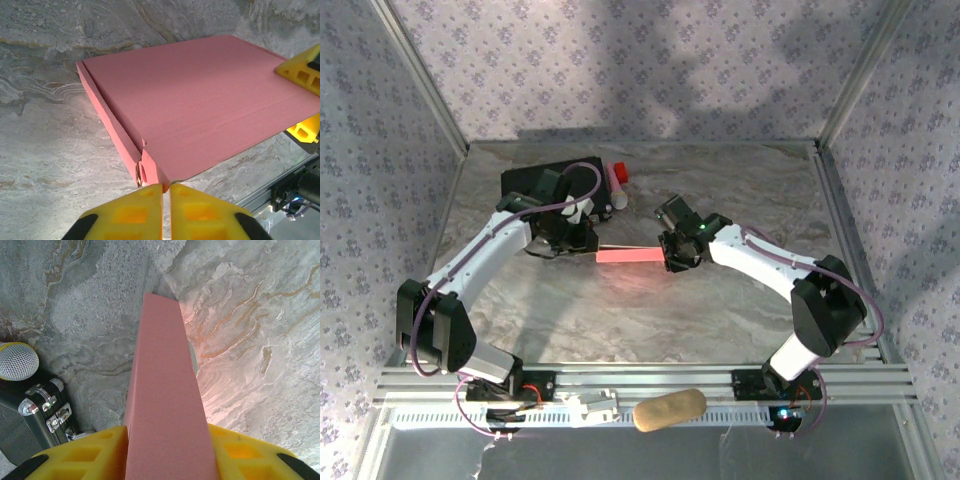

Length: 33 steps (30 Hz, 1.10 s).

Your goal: Fold the paper box

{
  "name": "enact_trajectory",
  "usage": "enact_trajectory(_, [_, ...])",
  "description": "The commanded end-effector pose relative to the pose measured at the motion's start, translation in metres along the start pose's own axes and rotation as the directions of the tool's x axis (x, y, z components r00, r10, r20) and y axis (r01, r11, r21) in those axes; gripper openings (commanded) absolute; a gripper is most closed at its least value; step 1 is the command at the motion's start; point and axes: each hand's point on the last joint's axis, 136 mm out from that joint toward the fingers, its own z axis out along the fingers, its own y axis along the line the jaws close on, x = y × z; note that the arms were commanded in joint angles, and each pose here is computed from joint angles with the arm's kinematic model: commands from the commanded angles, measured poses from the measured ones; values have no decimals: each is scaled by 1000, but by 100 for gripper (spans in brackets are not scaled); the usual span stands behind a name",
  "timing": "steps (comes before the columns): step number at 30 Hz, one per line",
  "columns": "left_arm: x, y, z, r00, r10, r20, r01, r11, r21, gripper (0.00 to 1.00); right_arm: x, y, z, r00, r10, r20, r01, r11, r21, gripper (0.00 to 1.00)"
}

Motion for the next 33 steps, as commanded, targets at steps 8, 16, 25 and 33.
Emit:
enact_trajectory(8, [-6, -10, -20, 997, 50, 60, -51, 999, 16, 16, -16, -14, 6, 999, -8, 46, 4, 997, 78, 31])
enact_trajectory(16, [-4, -10, -21, 993, 75, 90, -78, 997, 24, 31, -19, -13, 7, 999, 0, 48, -4, 996, 85, 31])
enact_trajectory(25, [16, 6, 1, 965, 258, -36, -260, 937, -232, 29, -14, -4, 7, 999, -9, 36, 6, 997, 79, 30])
enact_trajectory(33, [13, 10, -3, 951, 308, -33, -300, 891, -341, 24, -13, -3, 6, 999, -10, 38, 7, 997, 78, 30])
